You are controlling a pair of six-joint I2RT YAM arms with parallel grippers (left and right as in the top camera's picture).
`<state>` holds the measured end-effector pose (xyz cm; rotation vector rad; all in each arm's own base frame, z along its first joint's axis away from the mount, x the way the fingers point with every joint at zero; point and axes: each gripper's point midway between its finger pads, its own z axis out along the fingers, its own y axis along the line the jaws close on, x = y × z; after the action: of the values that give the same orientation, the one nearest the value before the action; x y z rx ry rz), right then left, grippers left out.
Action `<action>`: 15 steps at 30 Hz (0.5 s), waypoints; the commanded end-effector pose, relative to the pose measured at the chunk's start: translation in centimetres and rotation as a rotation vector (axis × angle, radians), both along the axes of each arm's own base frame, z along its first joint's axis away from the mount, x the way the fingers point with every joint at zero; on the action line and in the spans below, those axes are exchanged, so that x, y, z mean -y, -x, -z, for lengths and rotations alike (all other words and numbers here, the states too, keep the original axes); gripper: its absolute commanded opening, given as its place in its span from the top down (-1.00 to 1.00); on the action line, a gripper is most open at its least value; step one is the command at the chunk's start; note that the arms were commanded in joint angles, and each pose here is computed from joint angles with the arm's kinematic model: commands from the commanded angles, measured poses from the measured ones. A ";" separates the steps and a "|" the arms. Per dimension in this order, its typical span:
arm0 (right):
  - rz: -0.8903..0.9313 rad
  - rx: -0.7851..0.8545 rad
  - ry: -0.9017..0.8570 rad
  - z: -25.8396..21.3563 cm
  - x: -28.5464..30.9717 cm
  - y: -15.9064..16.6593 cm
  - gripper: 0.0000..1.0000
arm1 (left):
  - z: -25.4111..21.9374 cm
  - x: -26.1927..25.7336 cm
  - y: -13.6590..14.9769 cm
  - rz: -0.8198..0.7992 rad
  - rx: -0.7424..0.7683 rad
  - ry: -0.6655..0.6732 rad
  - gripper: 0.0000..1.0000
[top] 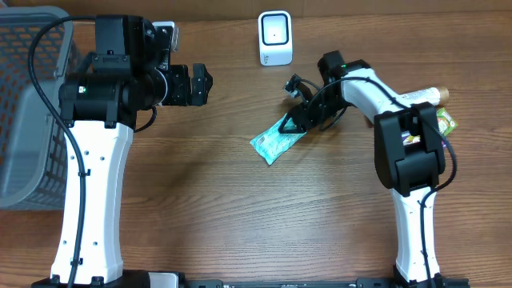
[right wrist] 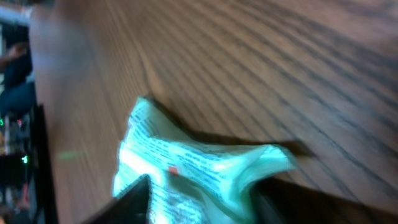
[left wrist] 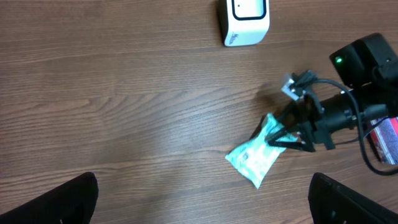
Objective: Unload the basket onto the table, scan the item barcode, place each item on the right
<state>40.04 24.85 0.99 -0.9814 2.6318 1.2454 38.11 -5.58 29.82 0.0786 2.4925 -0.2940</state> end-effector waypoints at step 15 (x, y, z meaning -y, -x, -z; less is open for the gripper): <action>0.162 -0.130 -0.192 -8.6 3.0 -1.1 0.92 | -0.2 0.1 -0.2 -0.007 0.003 0.012 -1.00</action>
<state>39.20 22.28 2.19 -0.6245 2.8129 1.4439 38.11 -5.57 29.82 0.0784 2.4925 -0.2935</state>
